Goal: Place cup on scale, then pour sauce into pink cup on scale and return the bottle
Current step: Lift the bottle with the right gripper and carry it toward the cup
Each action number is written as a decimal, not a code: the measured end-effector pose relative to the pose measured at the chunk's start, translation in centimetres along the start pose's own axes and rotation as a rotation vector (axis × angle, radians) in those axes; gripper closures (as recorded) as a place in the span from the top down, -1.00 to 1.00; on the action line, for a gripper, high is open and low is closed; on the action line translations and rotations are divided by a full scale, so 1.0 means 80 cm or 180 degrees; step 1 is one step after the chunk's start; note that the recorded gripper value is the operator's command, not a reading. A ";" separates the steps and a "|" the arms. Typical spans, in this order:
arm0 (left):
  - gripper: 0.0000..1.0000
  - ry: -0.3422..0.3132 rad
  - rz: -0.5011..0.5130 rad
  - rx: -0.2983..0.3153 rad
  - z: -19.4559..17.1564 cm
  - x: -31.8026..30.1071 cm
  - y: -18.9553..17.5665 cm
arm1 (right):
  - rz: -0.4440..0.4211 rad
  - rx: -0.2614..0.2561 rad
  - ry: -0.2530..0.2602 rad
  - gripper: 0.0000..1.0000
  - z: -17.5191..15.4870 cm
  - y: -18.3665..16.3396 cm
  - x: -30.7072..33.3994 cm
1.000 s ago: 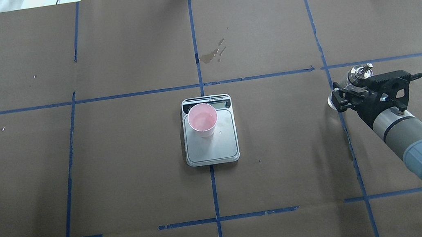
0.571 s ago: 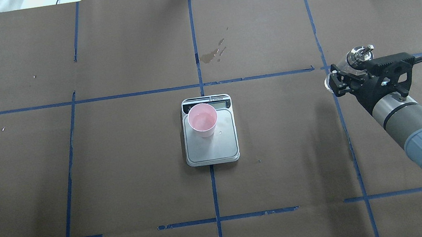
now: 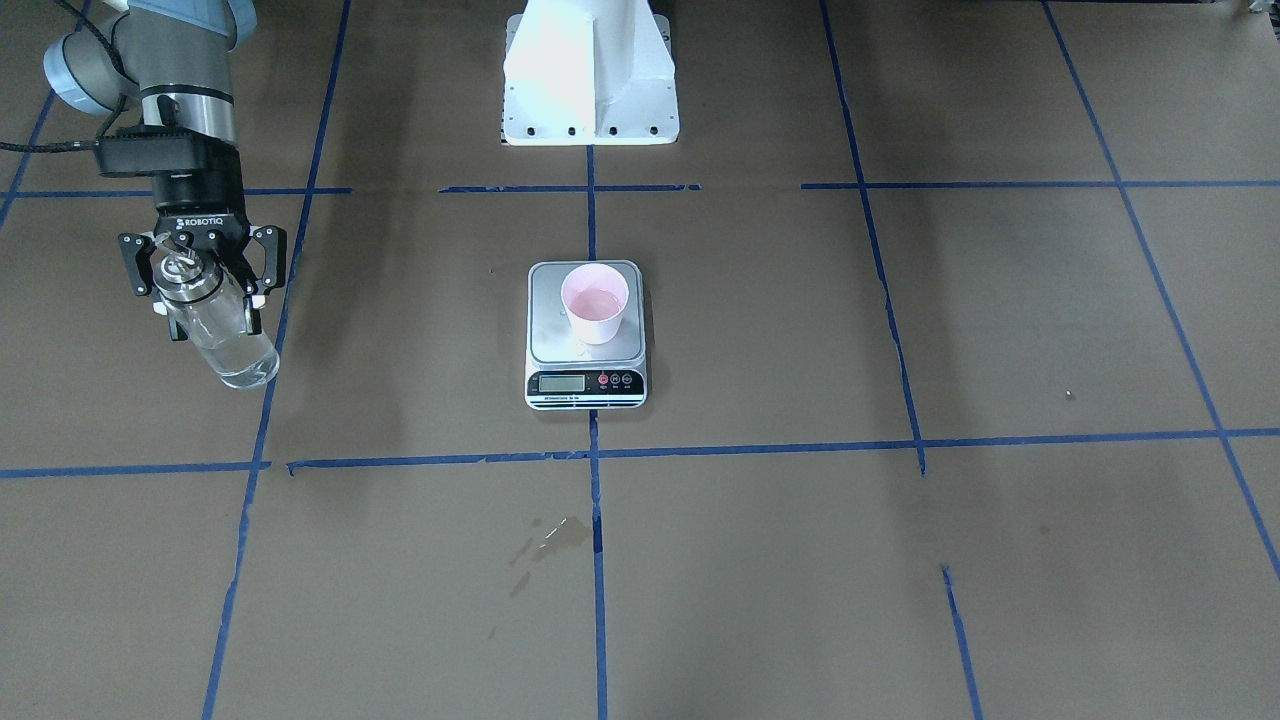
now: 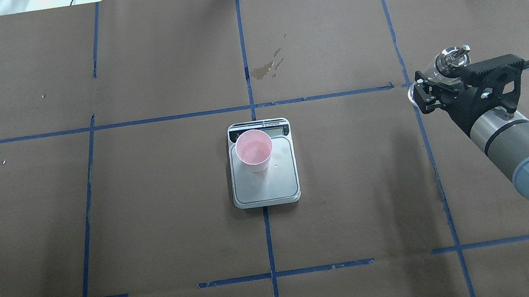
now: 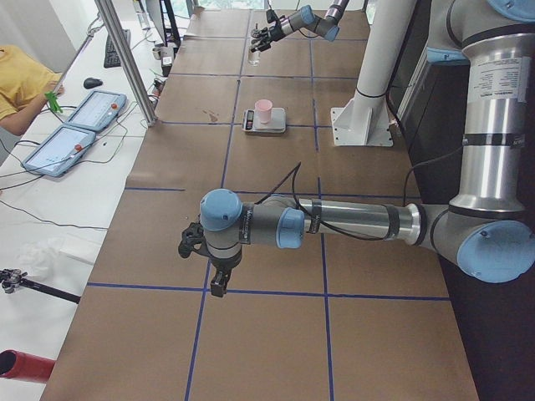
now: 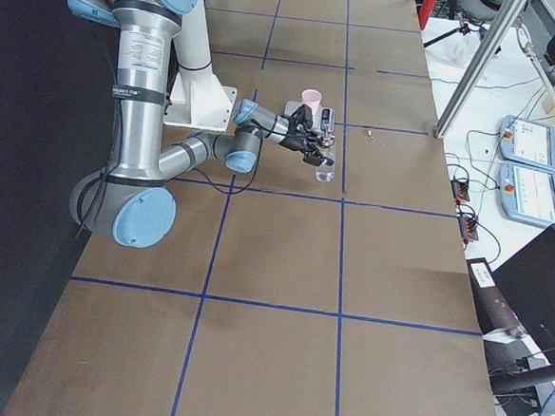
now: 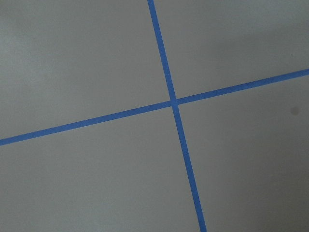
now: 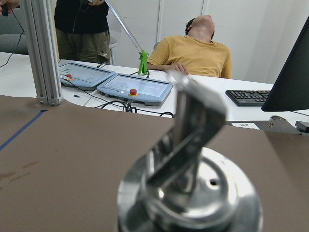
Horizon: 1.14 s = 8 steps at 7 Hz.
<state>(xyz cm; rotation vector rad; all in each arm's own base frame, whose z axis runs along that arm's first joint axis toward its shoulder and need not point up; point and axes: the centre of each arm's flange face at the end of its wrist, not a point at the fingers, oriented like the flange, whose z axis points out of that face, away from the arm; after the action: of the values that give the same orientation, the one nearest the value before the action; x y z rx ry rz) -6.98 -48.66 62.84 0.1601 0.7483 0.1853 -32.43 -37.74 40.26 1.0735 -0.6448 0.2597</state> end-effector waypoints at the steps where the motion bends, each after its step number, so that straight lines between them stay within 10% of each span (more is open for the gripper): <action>1: 1.00 0.0000 0.0000 -0.0001 0.000 0.000 0.000 | -0.0147 -0.0034 -0.0014 -1.00 0.000 0.000 -0.002; 4: 1.00 0.0000 0.0001 0.0001 0.000 0.001 -0.001 | -0.0824 -0.0290 0.0035 -1.00 0.015 -0.022 -0.062; 8: 1.00 0.0003 0.0005 0.0002 -0.001 0.001 -0.002 | -0.1734 -0.0329 0.0573 -1.00 0.003 -0.041 -0.261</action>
<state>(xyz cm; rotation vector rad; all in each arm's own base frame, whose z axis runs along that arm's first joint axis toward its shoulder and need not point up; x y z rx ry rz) -6.96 -48.77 62.73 0.1612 0.7492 0.1866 -47.36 -37.23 25.34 1.0708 -0.1864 -0.1479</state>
